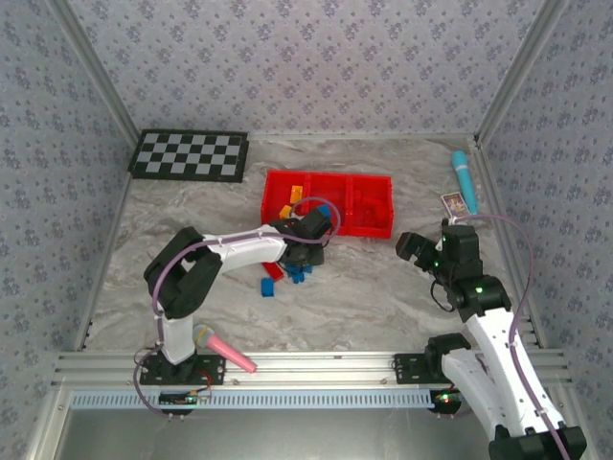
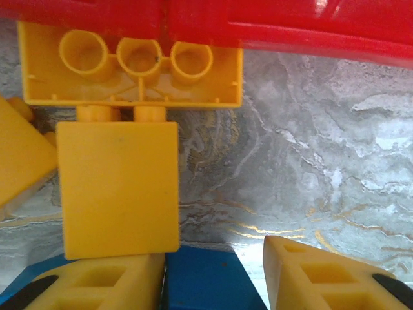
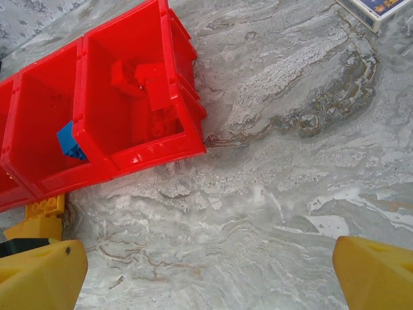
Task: Sort the legos into containers by color
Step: Pick up the lego from the center of the table.
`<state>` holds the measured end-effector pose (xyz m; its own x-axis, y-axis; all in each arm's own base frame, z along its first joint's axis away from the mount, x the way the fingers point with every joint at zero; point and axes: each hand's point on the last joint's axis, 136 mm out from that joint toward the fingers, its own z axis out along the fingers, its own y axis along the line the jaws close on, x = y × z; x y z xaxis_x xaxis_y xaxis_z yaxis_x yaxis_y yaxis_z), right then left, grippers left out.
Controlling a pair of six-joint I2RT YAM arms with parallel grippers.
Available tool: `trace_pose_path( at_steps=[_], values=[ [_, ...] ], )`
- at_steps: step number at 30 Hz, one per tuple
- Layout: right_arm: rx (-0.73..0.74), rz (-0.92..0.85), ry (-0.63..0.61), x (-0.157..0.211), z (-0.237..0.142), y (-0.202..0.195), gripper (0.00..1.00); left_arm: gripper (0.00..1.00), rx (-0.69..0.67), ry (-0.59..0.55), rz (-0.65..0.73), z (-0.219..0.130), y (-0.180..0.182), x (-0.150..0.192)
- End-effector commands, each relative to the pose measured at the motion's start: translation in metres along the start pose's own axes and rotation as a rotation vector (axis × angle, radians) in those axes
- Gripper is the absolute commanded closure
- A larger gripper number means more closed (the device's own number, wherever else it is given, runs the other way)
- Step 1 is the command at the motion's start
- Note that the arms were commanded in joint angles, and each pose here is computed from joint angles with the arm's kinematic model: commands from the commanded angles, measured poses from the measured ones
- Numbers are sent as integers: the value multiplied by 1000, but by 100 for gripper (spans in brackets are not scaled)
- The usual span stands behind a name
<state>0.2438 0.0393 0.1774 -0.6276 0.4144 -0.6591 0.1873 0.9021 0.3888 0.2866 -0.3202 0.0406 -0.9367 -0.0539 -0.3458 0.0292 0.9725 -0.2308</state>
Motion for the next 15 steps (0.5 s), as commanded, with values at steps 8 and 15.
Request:
trace_pose_path(
  at_steps=[8,15],
  values=[
    [10,8,1,1,-1,-4,0,61,-11,68,67,6,-8,11],
    [11,12,1,0,0,-3,0,61,-42,122,124,15,-8,19]
  ],
)
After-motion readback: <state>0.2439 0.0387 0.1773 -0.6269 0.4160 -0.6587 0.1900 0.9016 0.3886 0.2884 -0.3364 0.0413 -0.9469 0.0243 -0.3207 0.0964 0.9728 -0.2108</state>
